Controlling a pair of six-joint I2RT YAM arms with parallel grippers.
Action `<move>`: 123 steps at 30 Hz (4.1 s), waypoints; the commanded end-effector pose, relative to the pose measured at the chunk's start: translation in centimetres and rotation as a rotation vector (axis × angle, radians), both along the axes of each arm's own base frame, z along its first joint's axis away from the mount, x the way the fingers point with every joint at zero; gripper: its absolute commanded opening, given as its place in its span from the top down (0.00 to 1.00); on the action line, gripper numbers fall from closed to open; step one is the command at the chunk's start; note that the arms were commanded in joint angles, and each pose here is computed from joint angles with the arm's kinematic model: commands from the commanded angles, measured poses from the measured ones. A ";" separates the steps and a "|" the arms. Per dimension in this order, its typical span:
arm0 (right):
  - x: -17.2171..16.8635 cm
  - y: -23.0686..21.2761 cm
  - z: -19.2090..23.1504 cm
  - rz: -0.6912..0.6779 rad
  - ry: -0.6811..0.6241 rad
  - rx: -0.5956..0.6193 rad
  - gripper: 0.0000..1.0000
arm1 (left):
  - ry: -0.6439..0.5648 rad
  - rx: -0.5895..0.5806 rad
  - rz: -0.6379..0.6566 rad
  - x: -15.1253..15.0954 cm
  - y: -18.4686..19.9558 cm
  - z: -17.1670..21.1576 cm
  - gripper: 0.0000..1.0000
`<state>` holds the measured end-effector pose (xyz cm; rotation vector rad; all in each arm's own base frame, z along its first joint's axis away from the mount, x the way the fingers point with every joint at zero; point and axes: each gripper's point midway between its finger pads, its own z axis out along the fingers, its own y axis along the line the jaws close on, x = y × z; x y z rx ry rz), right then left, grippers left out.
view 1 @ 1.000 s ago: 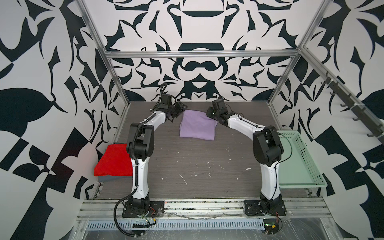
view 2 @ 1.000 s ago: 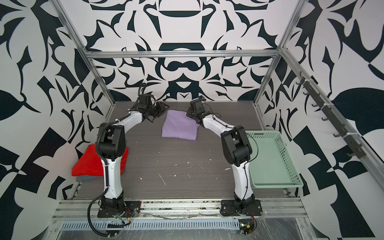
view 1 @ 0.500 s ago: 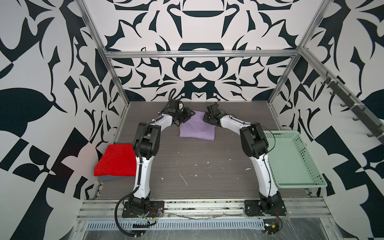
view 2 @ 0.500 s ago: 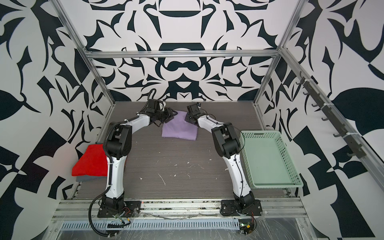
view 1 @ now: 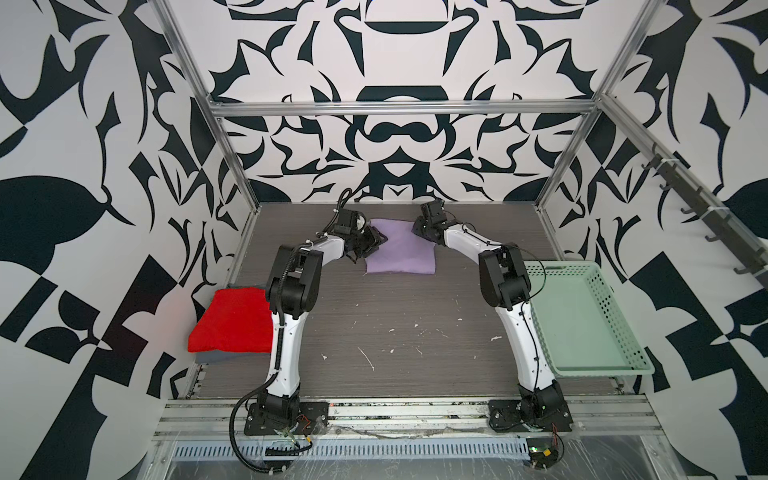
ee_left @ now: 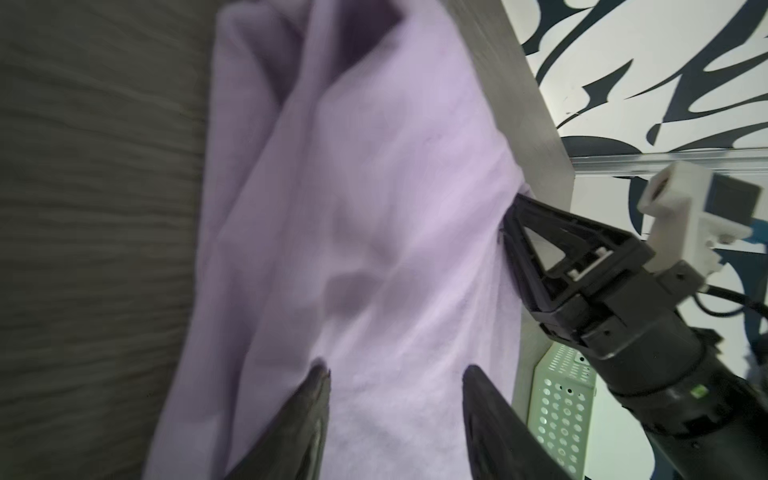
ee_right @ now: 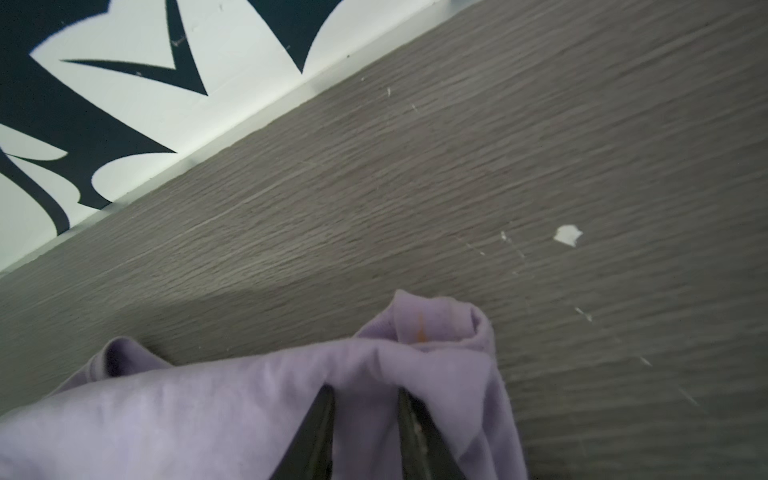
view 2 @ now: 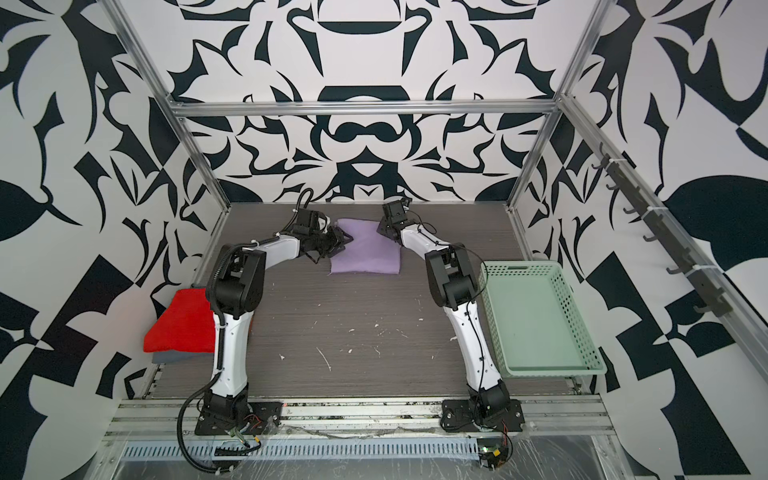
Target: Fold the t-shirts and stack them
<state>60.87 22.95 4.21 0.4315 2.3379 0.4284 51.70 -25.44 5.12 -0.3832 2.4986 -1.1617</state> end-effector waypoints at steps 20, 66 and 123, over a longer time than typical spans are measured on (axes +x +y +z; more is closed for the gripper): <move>-12.2 -3.5 -1.4 0.217 0.145 -0.127 0.70 | 0.183 -0.186 0.021 -13.3 -2.4 -2.9 0.48; -23.6 2.4 -8.3 0.342 0.372 -0.249 0.45 | -0.027 -0.139 -0.158 -15.4 -2.3 -5.9 0.14; -24.6 -7.0 11.7 0.244 -0.091 -0.120 0.28 | -0.023 0.808 0.613 -15.2 35.3 20.3 1.00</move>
